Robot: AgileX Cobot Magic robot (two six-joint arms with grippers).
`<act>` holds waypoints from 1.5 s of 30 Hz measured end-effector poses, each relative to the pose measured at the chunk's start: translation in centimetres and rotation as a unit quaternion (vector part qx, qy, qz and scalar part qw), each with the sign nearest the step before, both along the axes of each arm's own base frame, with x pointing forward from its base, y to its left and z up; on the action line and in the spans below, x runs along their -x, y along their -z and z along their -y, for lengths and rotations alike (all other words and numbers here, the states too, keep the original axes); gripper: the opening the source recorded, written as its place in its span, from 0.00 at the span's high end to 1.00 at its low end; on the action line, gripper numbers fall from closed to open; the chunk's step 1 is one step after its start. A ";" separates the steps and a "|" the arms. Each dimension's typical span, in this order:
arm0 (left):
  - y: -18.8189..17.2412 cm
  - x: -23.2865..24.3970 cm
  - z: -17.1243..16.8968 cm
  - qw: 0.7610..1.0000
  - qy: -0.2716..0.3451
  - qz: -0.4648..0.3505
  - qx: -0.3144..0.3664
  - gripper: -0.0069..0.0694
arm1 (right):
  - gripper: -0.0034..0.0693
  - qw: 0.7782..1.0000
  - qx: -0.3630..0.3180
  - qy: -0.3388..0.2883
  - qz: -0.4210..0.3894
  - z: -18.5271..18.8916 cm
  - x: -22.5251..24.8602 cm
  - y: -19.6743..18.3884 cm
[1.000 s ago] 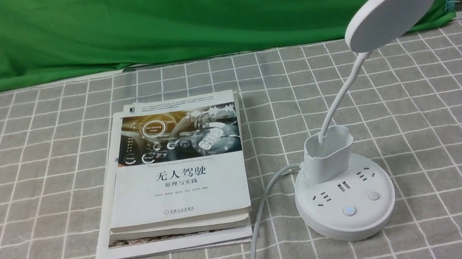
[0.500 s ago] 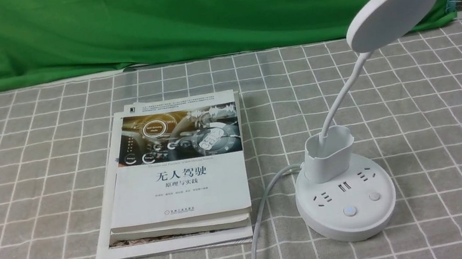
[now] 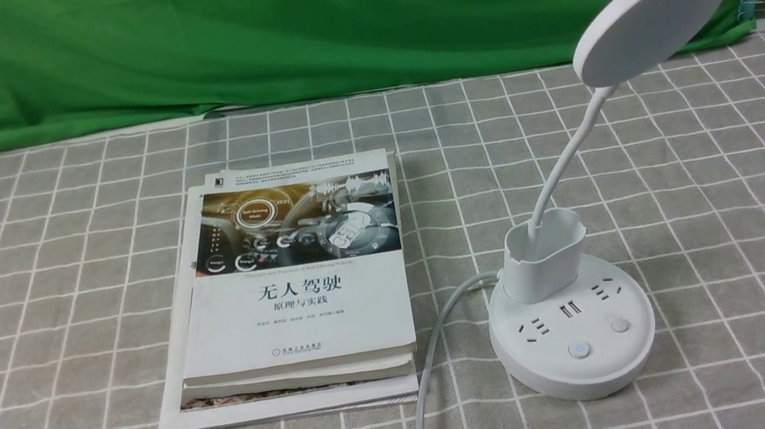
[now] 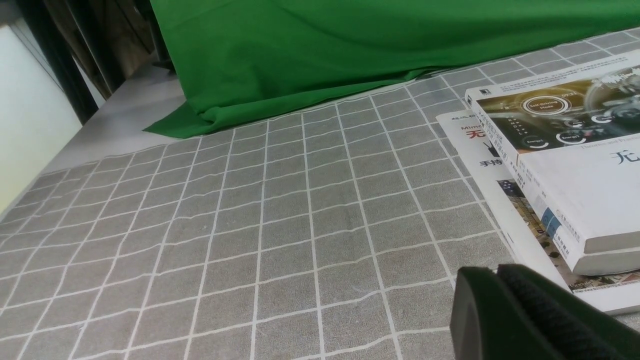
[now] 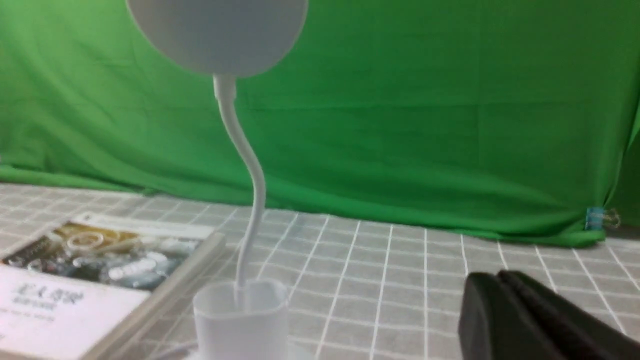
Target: Turn off the desk lamp on the grey coffee tablecloth by hand.
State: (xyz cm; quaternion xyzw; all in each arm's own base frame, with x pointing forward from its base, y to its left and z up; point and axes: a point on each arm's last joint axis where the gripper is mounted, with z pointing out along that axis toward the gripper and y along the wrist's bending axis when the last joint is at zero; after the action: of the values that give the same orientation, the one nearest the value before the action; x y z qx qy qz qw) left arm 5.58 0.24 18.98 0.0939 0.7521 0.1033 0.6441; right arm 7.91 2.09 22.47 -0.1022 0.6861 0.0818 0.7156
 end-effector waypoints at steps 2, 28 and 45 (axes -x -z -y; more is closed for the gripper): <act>0.0 0.0 0.0 1.000 0.000 0.000 0.000 0.89 | 0.90 1.000 0.005 0.009 -0.019 0.2 0.1 1.3; 0.0 0.0 0.0 1.000 0.000 0.001 0.000 0.89 | 0.89 0.990 0.020 0.109 -0.086 1.8 2.3 3.4; 0.0 0.0 0.0 1.000 0.000 0.001 0.000 0.89 | 0.89 0.990 0.021 0.109 -0.093 1.8 2.3 3.5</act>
State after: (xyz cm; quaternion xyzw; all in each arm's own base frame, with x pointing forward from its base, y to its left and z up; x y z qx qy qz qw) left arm 5.56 0.24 18.99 0.0938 0.7513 0.1035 0.6451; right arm 5.58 0.34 18.97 -0.0341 0.7582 -0.0016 0.6512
